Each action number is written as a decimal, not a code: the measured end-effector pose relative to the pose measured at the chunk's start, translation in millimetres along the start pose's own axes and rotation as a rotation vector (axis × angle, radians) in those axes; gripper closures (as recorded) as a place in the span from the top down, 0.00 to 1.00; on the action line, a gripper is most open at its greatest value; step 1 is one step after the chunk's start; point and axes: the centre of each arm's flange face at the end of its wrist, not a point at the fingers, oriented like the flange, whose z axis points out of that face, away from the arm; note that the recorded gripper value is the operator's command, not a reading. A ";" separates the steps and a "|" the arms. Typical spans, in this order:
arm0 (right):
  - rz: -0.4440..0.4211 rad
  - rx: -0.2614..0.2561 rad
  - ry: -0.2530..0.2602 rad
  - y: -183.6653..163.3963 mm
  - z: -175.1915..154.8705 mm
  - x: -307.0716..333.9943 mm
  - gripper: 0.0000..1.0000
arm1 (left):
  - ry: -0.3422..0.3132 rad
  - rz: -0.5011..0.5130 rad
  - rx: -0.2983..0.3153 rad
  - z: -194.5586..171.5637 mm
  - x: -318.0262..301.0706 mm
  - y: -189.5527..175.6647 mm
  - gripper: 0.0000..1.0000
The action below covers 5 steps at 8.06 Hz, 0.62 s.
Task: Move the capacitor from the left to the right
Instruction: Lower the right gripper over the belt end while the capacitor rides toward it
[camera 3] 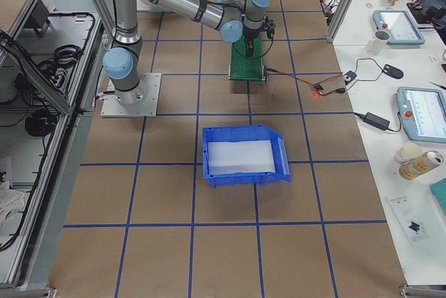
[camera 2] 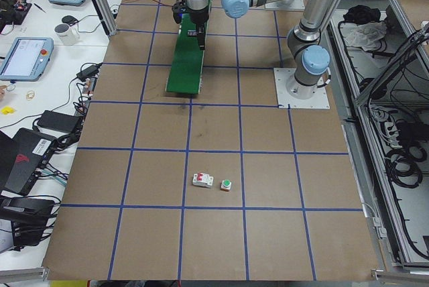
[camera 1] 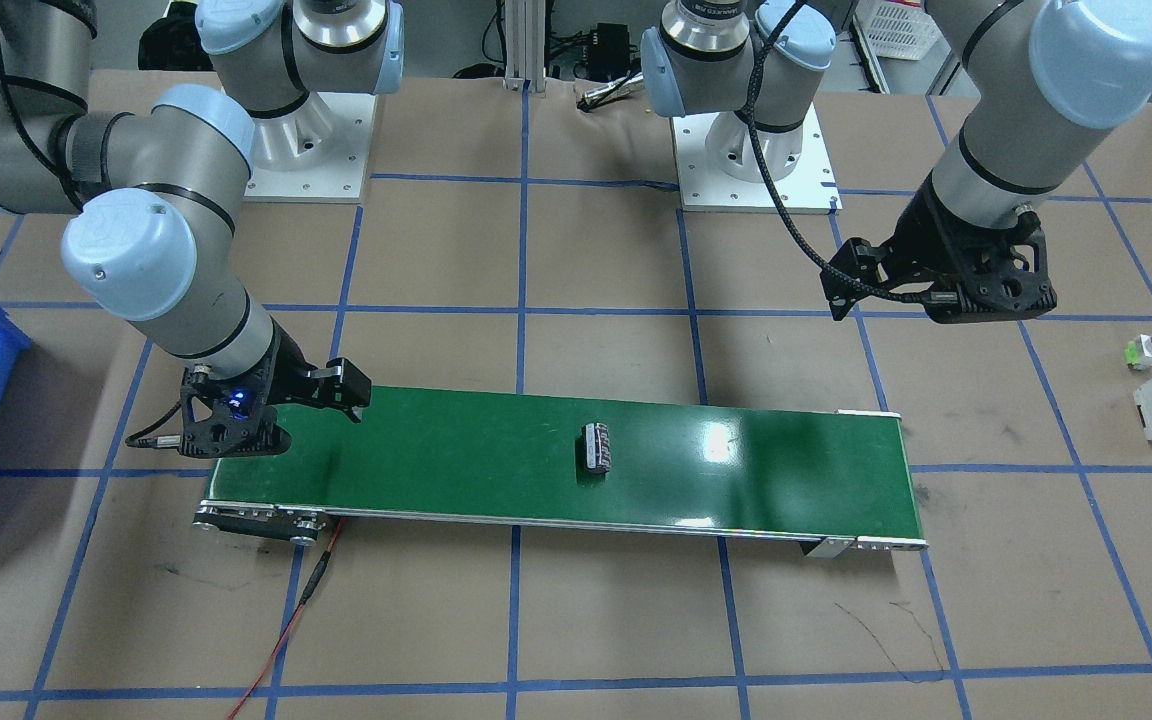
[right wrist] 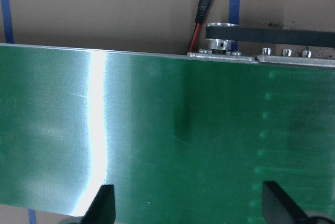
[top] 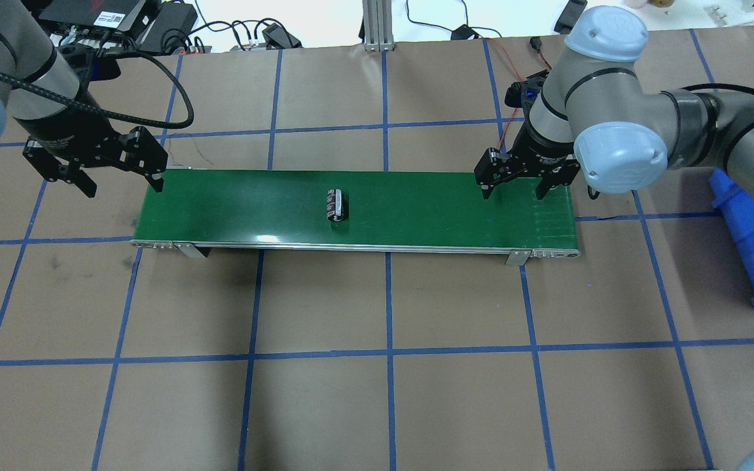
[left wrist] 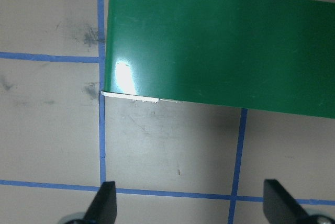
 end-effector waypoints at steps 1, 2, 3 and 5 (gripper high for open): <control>0.000 -0.001 -0.003 0.2 0.3 -0.5 1.00 | -0.002 0.000 0.001 -0.5 -0.1 0.3 1.00; 0.001 -0.002 -0.004 0.6 0.7 -1.5 1.00 | -0.003 0.001 0.000 -0.1 -0.2 0.5 1.00; 0.004 -0.006 -0.004 1.6 2.2 -3.0 1.00 | 0.000 0.001 -0.001 0.8 0.2 0.6 1.00; 0.006 -0.013 -0.004 1.9 6.4 -3.7 0.99 | 0.003 0.002 -0.004 1.8 1.1 0.8 1.00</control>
